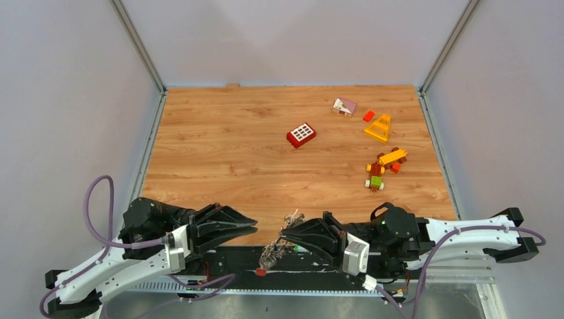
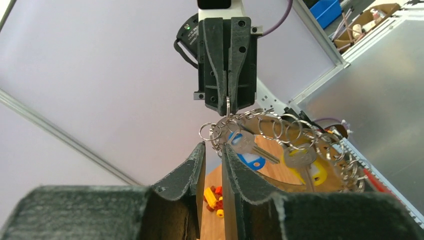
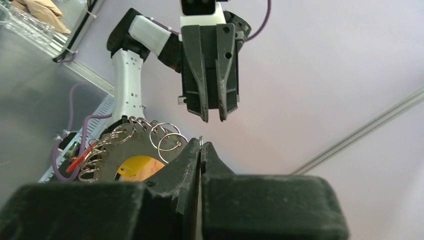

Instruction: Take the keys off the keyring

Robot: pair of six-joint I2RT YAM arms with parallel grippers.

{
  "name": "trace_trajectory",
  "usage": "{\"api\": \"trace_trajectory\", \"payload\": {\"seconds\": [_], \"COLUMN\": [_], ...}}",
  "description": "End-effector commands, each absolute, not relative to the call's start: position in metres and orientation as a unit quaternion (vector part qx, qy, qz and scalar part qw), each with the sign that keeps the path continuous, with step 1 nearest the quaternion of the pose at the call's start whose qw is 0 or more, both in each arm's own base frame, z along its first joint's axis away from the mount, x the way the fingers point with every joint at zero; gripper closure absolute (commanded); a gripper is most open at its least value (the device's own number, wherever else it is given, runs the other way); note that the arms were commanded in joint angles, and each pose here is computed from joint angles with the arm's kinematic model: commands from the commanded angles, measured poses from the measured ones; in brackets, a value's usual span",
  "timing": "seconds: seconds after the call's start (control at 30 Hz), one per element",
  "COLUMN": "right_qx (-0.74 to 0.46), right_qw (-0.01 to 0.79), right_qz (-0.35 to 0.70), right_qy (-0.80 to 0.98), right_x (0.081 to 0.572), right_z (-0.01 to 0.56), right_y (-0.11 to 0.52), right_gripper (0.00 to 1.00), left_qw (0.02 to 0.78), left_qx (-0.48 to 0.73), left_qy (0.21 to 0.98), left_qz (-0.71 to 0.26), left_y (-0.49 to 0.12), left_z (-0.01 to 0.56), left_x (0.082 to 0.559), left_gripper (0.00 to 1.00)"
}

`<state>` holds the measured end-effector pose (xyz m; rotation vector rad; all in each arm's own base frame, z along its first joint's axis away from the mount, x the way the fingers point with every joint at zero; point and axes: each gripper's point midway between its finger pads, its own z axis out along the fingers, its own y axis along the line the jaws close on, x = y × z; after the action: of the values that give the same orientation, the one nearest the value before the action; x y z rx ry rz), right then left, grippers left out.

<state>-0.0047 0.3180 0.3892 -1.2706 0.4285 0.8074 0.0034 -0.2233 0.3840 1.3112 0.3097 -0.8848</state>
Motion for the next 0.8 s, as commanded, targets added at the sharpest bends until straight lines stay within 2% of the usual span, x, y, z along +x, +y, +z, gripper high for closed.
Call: {"api": "trace_trajectory", "payload": {"seconds": [0.0,0.27,0.77], "right_qx": [-0.553,-0.553,-0.529], "right_qw": [0.726,0.734,0.760], "right_qz": [0.388,0.378,0.354], "right_qy": [0.131,0.117,0.131], "right_x": [-0.021,-0.021,-0.008], "right_z": [0.415,0.416,0.423], "right_y": [0.307,0.309,0.315], "right_gripper": [1.00,1.00,1.00], "left_qw": [0.694,0.688,0.668], "left_qx": [0.571,0.558,0.563], "left_qy": [0.111,0.116,0.131], "left_qz": [-0.425,-0.448,-0.467], "left_y": [-0.227,-0.237,-0.255], "left_z": [0.397,0.399,0.384], "left_x": [-0.004,-0.002,-0.003], "left_gripper": [0.75,0.70,0.73]}}
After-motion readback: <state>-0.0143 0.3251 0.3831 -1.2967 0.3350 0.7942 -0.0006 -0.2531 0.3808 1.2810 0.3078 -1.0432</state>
